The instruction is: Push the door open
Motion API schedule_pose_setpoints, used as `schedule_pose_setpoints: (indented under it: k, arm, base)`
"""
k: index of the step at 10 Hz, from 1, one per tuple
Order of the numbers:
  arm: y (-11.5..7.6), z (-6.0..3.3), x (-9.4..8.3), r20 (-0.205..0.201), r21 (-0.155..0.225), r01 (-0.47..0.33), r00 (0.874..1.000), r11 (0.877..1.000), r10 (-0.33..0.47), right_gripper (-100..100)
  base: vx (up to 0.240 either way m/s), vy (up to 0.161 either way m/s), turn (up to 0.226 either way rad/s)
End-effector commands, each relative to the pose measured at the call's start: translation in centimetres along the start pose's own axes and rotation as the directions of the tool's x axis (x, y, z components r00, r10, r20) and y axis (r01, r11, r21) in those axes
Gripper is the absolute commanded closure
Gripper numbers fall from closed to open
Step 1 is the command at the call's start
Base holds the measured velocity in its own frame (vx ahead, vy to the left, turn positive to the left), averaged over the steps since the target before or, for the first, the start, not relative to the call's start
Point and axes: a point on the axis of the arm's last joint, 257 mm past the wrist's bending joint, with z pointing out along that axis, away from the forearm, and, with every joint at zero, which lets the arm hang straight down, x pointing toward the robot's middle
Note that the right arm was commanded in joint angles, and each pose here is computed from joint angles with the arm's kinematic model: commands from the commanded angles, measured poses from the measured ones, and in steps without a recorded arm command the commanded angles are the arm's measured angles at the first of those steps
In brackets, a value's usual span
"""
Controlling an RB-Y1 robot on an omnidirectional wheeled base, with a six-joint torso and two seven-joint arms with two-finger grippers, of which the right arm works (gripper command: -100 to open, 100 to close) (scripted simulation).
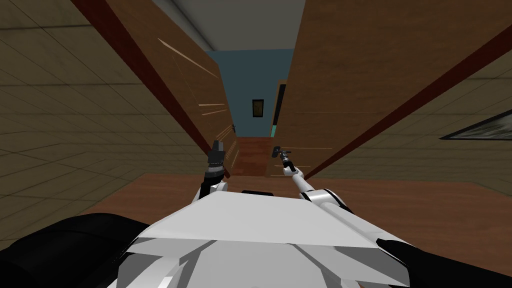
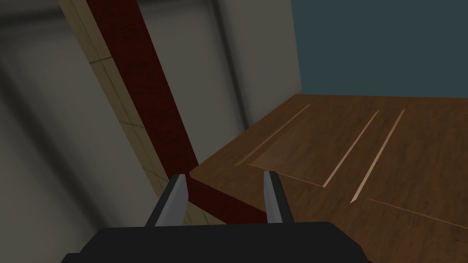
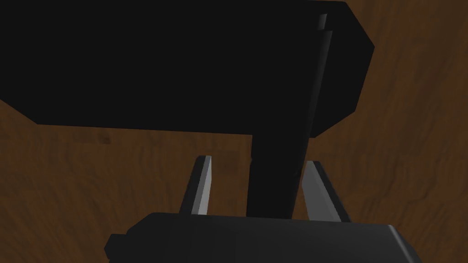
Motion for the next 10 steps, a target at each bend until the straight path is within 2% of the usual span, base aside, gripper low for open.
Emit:
schedule_pose_setpoints:
  k: [1, 5, 10]
  arm:
    - [0.0, -0.02, 0.0, 0.000, 0.001, 0.000, 1.000, 1.000, 0.000, 100]
    - [0.0, -0.02, 0.0, 0.000, 0.001, 0.000, 1.000, 1.000, 0.000, 100]
    - [0.4, -0.09, -2.7, 0.052, -0.006, 0.004, 0.999, 1.000, -0.004, 100]
  base:
    - [-0.020, -0.003, 0.007]
    - [-0.003, -0.001, 0.003]
    - [0.158, 0.055, -0.036]
